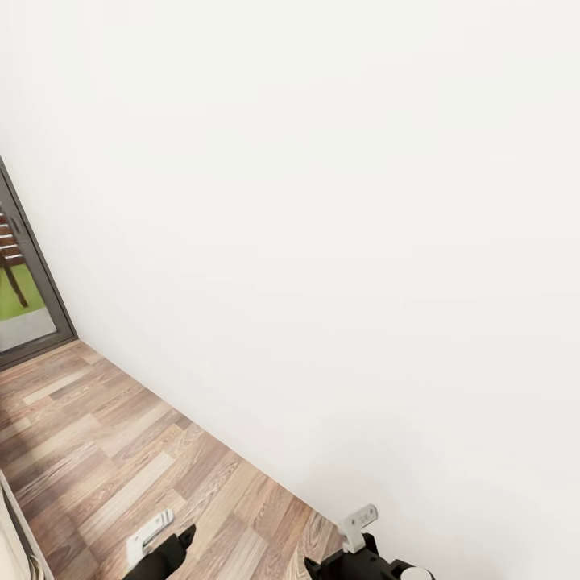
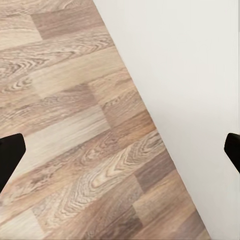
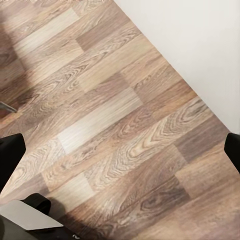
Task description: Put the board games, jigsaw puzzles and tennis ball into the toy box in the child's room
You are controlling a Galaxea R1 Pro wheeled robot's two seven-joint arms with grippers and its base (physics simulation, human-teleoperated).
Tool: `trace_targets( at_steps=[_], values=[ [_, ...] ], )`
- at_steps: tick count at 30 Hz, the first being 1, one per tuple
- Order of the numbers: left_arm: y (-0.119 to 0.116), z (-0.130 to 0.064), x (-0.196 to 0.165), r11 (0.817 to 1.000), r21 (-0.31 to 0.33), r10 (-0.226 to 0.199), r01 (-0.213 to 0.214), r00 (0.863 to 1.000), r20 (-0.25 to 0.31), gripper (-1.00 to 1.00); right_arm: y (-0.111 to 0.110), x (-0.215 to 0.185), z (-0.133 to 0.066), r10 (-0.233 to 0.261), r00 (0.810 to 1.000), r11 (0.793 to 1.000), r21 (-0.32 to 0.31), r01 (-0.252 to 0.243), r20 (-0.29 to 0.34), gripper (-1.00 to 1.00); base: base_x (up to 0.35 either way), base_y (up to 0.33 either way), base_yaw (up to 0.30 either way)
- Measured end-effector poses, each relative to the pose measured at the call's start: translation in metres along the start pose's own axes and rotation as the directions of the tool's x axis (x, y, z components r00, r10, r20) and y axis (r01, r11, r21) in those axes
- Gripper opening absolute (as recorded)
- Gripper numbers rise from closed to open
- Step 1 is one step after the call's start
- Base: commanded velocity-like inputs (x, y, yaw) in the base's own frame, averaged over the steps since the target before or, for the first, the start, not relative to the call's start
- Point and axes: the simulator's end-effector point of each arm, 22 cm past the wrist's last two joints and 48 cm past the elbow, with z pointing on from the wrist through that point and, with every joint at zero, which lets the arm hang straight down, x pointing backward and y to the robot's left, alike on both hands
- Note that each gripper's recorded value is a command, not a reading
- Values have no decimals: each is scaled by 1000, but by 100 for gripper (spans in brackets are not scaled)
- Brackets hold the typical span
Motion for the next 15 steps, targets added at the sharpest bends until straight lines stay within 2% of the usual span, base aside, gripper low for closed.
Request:
trace_targets(
  at_steps=[3,6,15],
  values=[
    [-1,0,1,1000,3,1,-1,1000,-1,100,-1,-1,-1,-1,1000,1000,1,1,2,100,0,0,0],
    [-19,-12,-16,999,42,22,-24,999,43,100,-6,-8,-6,18,1000,1000,14,-17,-3,100,0,0,0],
    [-37,-32,-40,995,79,44,-52,994,104,100,-2,-31,-7,20,1000,1000,11,-20,15,100,0,0,0]
  ],
)
